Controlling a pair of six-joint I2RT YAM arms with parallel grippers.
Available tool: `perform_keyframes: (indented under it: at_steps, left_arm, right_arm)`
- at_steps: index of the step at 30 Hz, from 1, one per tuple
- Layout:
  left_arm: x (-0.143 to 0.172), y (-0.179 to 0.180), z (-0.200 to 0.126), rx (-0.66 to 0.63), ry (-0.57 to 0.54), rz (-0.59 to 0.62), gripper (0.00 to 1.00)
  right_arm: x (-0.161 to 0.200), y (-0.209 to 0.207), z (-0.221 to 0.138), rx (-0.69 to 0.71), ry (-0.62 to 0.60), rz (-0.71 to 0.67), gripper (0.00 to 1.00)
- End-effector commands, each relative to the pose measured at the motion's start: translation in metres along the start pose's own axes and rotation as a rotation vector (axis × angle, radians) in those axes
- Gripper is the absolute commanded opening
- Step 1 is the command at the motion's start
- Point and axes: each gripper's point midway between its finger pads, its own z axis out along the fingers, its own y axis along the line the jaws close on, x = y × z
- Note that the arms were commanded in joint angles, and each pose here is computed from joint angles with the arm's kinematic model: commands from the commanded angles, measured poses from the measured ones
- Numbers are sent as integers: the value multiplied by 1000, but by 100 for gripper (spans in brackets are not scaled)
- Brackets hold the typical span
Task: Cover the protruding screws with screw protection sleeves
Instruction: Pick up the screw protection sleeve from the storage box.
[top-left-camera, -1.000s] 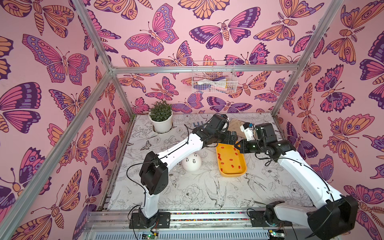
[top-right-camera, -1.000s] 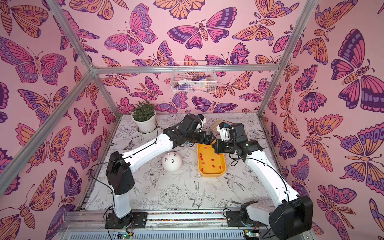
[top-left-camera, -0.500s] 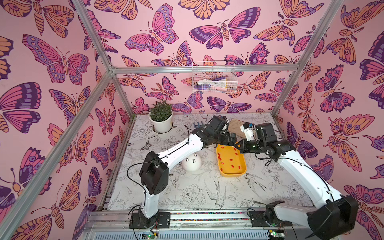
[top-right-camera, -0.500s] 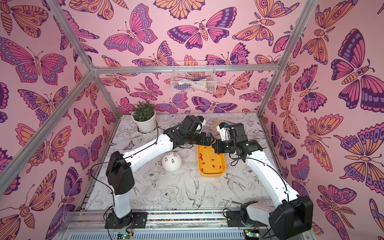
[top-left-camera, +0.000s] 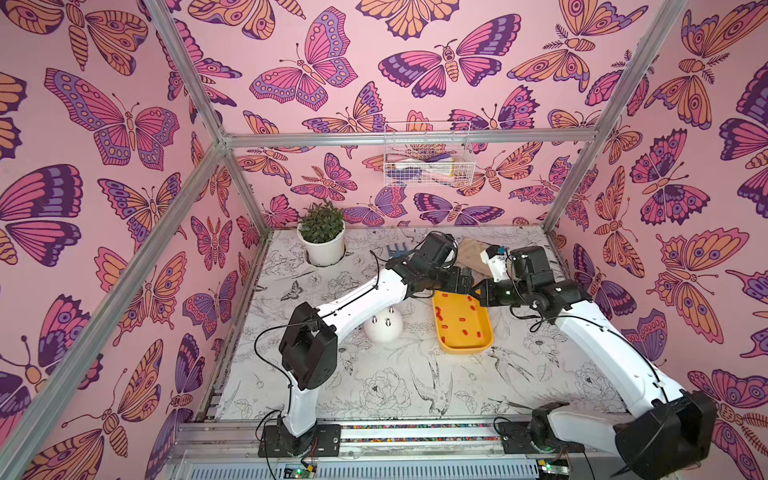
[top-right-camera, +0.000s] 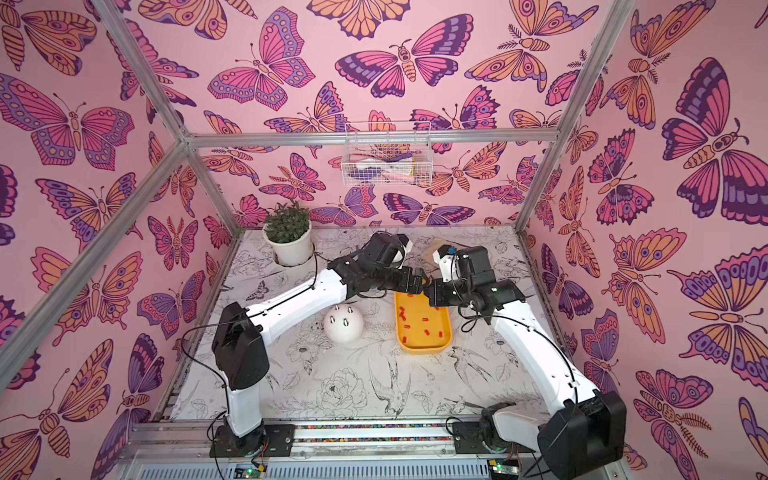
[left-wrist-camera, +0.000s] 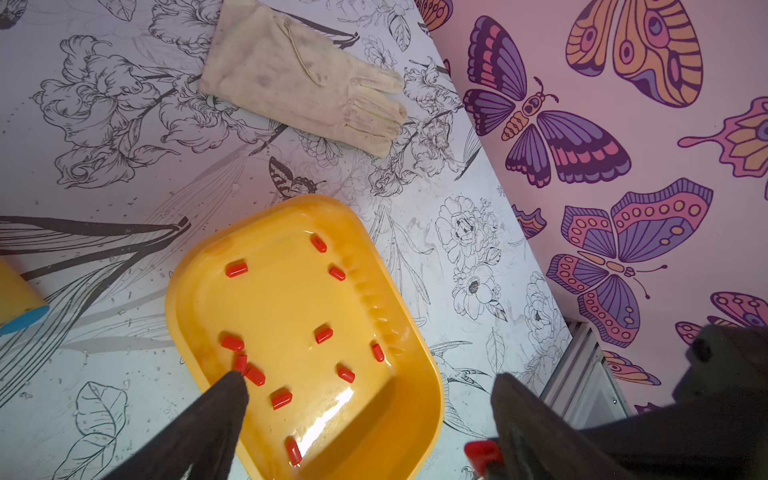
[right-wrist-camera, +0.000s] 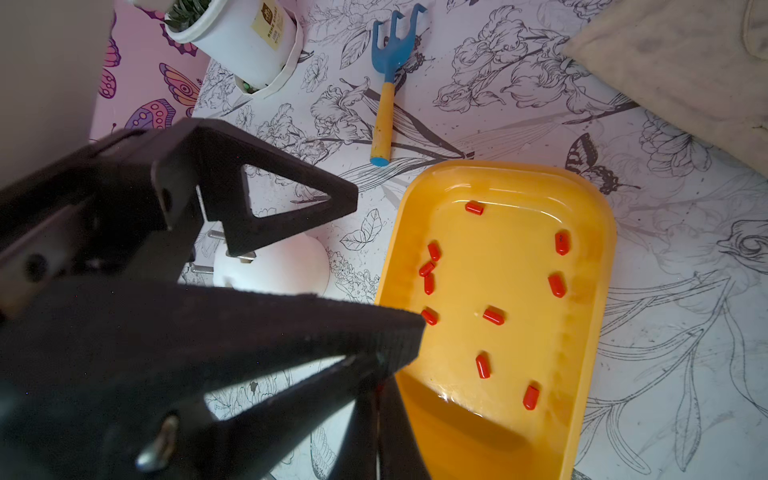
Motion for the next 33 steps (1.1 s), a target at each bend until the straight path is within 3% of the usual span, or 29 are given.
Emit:
perform_keyframes:
  at_steps: [1,33]
  left_arm:
    - [12,4,5,-6,34,7,94]
    - [17,9,7,-25,42,5,93]
  right_arm:
    - [-3,2,-7,2,-13,-14,6]
    - [-5,2,-9,10,-20,-16,6]
